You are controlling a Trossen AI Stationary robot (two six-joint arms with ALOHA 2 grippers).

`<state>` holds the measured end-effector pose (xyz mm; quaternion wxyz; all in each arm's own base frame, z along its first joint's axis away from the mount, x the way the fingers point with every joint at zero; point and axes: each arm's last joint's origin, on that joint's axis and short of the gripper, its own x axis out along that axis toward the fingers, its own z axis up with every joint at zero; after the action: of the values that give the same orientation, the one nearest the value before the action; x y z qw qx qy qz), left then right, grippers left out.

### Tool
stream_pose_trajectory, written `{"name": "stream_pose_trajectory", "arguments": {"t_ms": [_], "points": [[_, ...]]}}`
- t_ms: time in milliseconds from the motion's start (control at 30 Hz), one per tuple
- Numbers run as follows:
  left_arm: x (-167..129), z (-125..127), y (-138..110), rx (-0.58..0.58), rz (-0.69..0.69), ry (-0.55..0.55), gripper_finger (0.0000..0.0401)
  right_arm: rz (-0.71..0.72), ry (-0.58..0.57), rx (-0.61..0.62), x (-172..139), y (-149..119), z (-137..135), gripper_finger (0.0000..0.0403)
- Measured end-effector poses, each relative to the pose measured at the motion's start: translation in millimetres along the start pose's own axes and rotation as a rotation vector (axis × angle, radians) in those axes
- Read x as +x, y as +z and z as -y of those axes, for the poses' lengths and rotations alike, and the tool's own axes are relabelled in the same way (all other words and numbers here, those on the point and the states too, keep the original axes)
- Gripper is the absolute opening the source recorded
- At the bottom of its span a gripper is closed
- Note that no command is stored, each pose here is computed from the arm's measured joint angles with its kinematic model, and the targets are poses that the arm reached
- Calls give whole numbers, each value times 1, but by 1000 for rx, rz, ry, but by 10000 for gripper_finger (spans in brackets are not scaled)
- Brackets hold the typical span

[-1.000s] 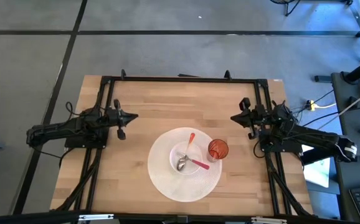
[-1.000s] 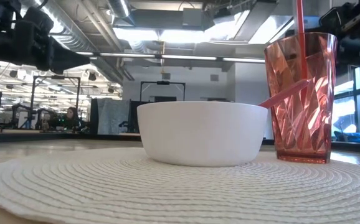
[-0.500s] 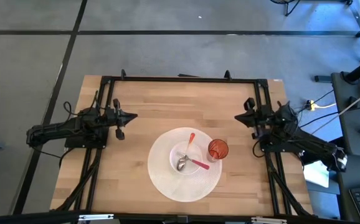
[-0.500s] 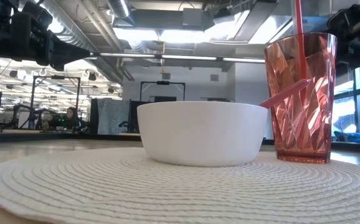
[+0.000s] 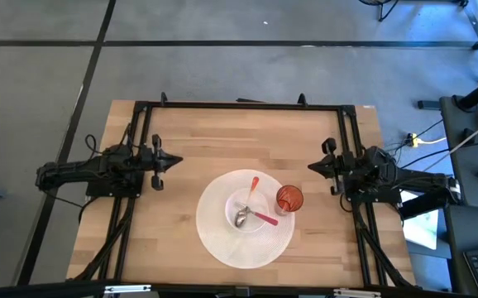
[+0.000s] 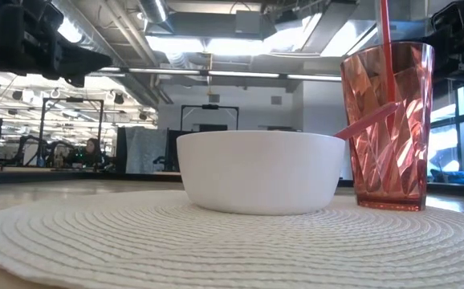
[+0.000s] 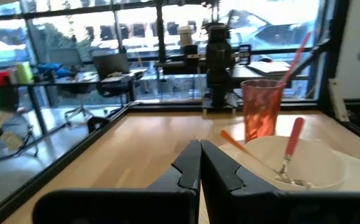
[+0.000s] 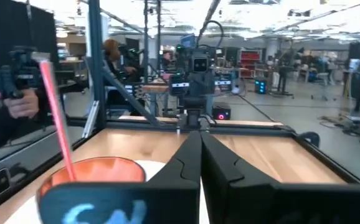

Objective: Pick & Place Utensil
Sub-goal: Return to Home Position

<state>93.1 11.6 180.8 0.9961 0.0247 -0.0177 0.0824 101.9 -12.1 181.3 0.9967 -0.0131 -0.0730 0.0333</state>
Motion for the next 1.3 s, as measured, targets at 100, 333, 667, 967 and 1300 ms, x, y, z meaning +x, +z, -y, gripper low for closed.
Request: {"name": "stream_pose_trajectory", "arguments": {"t_ms": [100, 333, 667, 967, 1300], "points": [[0, 3, 1, 6, 7, -20, 1, -11, 15, -14, 0, -1, -1, 0], [0, 1, -1, -25, -9, 112, 1, -109, -90, 60, -1, -11, 3, 0], [3, 2, -10, -16, 8, 109, 2, -90, -159, 80, -1, -9, 5, 0], [3, 2, -11, -10, 3, 108, 3, -65, -158, 79, -1, -7, 5, 13], [4, 2, -12, -8, -18, 105, 6, -46, -157, 72, 0, -5, 5, 40]]}}
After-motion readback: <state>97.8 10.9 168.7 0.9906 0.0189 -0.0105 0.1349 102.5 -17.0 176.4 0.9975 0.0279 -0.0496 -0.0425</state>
